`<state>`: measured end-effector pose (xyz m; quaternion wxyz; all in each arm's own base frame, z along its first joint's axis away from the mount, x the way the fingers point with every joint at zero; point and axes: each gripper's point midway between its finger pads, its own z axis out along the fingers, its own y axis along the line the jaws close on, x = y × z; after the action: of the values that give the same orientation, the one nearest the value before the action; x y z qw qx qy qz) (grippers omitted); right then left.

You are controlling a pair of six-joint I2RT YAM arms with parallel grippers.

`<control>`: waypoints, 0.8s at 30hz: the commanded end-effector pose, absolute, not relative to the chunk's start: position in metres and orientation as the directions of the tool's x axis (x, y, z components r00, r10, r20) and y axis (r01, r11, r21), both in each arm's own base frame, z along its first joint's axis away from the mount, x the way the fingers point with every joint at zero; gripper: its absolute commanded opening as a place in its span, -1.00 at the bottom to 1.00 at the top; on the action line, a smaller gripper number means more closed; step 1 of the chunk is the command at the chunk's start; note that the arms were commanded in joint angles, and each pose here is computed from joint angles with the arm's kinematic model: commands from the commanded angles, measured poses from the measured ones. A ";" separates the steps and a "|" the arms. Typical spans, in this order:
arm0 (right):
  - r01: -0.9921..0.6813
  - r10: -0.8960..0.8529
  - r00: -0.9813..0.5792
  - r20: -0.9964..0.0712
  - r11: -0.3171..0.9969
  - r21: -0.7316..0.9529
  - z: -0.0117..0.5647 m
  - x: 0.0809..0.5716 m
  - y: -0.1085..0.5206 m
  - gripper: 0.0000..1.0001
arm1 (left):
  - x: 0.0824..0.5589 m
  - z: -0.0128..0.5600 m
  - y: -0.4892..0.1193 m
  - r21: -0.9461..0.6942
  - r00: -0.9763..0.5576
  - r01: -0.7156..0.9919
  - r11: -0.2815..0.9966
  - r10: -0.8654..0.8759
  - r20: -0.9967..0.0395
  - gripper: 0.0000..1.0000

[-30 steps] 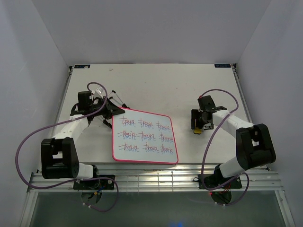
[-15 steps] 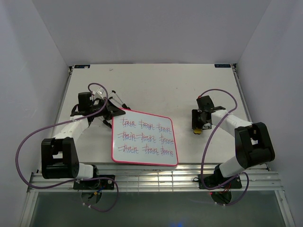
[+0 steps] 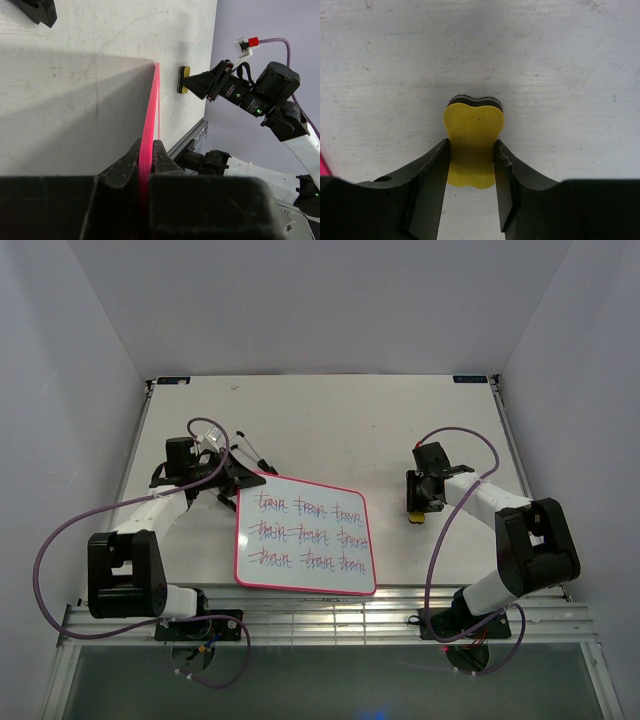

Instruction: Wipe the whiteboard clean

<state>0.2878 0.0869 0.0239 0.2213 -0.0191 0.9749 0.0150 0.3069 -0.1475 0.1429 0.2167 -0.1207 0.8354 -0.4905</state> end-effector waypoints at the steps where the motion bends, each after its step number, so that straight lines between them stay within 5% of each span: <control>1: -0.041 -0.032 -0.891 -0.454 0.999 0.009 0.023 0.295 0.087 -0.13 | 0.303 0.141 -0.145 -0.849 -0.867 0.062 0.525 -0.393 -0.307 -1.00; 12: -0.137 -0.065 -0.841 -0.537 0.986 0.097 0.054 0.298 0.112 -0.36 | 0.306 0.144 -0.142 -0.841 -0.852 0.061 0.538 -0.411 -0.324 -1.00; 24: -0.627 -0.164 -0.580 -0.798 0.715 0.309 0.185 0.254 0.277 -0.39 | 0.304 0.221 -0.164 -0.777 -0.688 0.356 0.520 -0.417 -0.594 -1.00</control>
<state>0.2593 0.2239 0.1231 0.3365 -0.1980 0.8970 0.2073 0.2900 -0.1682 0.1895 0.2999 -0.0563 0.8084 -0.5034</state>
